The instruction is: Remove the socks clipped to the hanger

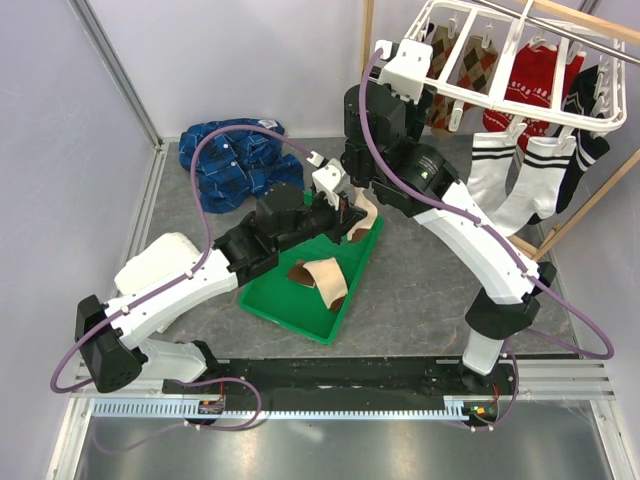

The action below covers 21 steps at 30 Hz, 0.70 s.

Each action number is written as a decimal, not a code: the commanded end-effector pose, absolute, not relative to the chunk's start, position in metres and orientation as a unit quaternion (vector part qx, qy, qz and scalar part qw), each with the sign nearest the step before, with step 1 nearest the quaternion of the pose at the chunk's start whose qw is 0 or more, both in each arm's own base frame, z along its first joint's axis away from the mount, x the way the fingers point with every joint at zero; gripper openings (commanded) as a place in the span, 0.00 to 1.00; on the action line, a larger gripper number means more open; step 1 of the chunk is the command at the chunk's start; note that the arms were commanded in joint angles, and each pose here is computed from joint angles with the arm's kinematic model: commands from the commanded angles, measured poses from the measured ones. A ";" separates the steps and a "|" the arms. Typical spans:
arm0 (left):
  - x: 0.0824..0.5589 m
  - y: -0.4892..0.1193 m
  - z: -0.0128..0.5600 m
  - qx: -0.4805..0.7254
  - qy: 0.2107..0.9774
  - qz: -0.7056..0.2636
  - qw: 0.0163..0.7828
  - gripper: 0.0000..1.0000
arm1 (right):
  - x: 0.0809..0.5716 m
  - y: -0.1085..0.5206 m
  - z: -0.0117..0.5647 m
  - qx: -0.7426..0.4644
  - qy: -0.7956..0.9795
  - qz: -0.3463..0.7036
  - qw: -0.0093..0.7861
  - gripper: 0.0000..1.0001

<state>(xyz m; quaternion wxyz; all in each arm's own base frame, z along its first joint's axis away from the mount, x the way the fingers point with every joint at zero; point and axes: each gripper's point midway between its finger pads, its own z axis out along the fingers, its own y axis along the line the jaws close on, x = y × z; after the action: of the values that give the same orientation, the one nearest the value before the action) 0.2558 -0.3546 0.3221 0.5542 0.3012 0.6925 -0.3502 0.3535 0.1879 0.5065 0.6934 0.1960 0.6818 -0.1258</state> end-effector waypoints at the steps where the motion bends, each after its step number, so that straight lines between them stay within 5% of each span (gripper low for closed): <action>1: 0.257 -0.350 0.340 0.301 0.668 -0.344 0.587 0.02 | 0.354 0.174 0.511 0.220 0.671 -0.153 0.691 0.65; 21: 0.255 -0.352 0.340 0.301 0.667 -0.352 0.584 0.02 | 0.378 0.180 0.497 0.204 0.677 -0.145 0.692 0.62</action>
<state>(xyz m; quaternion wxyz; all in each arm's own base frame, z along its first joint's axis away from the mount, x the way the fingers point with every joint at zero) 0.2574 -0.3532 0.3157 0.5535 0.2986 0.6972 -0.3441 0.3757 0.1779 0.4974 0.6905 0.1994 0.6791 -0.1490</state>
